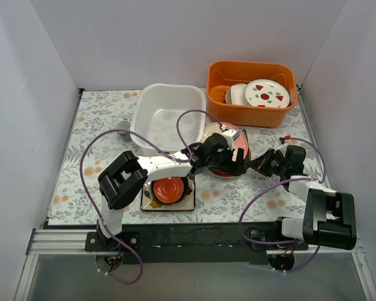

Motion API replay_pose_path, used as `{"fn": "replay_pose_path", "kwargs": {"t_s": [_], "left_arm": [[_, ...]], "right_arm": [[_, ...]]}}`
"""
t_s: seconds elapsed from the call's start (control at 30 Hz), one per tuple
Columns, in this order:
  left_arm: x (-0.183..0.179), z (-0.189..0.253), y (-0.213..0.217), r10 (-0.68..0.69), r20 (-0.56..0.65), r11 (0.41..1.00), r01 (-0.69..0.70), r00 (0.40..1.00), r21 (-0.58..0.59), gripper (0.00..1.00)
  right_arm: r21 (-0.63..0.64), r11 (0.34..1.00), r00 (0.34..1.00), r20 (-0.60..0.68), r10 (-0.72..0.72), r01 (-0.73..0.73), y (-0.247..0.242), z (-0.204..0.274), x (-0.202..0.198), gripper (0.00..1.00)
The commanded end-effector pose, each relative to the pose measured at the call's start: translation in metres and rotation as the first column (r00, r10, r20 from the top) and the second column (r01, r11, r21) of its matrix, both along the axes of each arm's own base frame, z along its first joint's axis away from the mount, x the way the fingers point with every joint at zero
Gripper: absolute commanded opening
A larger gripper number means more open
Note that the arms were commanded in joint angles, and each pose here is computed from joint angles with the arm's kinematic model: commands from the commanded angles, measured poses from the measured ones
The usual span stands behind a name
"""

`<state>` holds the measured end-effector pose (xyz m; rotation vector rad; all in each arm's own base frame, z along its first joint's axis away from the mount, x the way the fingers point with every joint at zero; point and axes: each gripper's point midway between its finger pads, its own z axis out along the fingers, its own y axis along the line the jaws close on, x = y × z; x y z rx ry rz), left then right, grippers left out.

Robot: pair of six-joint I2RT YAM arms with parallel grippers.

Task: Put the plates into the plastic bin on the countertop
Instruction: Pick up the plate at the center of the board.

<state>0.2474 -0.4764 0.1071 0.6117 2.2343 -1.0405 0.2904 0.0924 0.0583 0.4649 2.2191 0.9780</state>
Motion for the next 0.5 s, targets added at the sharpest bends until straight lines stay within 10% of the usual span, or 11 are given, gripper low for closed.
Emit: {"fn": "replay_pose_path", "kwargs": {"t_s": [0.0,0.47], "left_arm": [[-0.031,-0.013,0.001,-0.068,-0.080,0.997,0.070,0.994,0.023,0.74],[-0.014,0.028,0.014,0.026,0.036,1.000,-0.026,0.999,-0.007,0.78]], "right_arm": [[-0.147,0.989,1.000,-0.007,-0.011,0.010,-0.018,-0.006,-0.001,0.01],[-0.286,0.956,0.998,0.032,-0.056,0.063,-0.050,0.024,0.001,0.01]]}}
